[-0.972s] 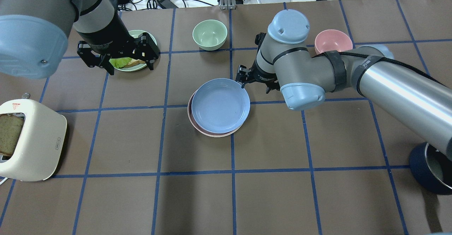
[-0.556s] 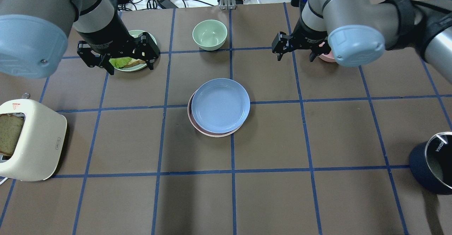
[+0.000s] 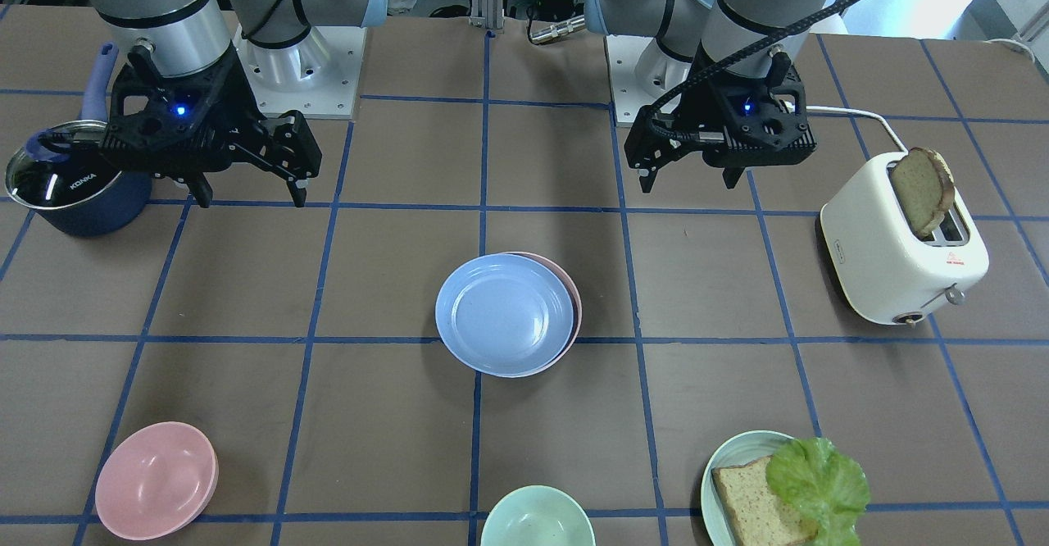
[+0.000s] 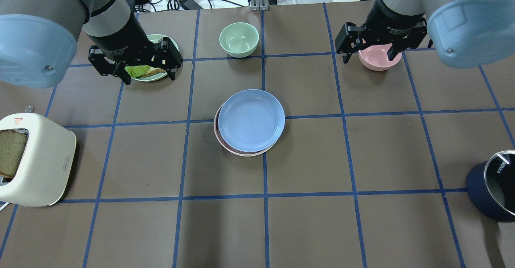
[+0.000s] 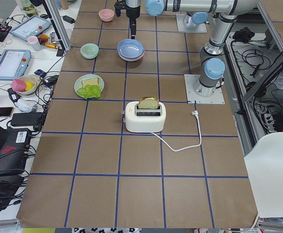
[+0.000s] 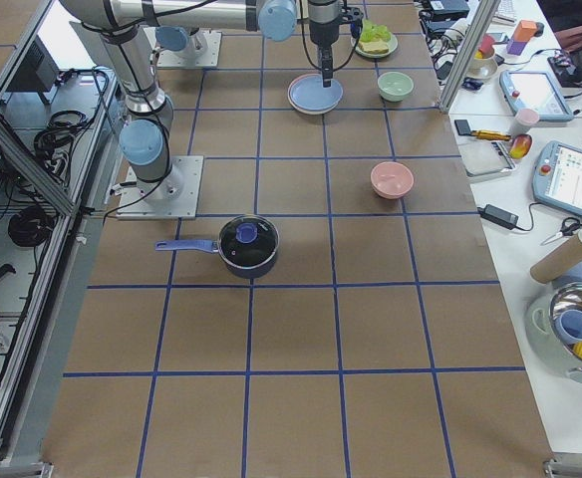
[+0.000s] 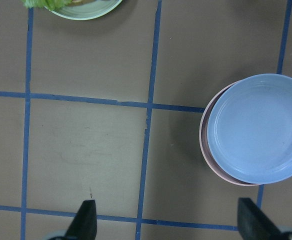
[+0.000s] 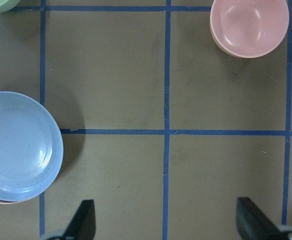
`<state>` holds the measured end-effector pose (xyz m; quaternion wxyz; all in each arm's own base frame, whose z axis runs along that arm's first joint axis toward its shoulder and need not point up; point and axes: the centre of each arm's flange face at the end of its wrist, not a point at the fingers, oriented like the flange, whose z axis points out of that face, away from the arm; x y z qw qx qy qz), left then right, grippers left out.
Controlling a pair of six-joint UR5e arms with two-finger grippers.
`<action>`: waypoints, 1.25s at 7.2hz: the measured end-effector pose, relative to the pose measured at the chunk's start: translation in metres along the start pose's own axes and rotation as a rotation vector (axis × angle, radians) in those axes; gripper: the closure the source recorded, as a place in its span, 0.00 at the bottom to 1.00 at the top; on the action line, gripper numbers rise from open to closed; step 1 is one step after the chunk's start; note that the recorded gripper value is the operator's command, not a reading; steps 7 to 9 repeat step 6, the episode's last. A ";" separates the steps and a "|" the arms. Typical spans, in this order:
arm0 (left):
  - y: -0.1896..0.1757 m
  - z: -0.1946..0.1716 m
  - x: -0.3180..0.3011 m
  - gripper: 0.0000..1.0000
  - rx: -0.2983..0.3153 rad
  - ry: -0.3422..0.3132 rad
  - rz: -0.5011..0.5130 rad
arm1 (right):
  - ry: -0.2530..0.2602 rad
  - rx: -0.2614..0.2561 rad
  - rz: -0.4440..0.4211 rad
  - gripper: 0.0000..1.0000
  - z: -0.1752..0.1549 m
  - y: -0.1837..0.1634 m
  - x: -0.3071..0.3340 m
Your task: Stack three plates with pink and blue
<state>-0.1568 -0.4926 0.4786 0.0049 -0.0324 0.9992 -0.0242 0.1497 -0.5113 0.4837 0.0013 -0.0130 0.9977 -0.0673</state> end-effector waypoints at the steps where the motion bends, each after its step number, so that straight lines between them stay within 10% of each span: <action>1: 0.000 -0.001 0.000 0.00 0.001 0.002 0.016 | 0.003 -0.011 -0.007 0.00 -0.005 -0.007 -0.001; 9: 0.002 -0.007 0.000 0.00 0.010 0.003 0.007 | 0.030 -0.068 -0.116 0.00 -0.009 -0.005 0.007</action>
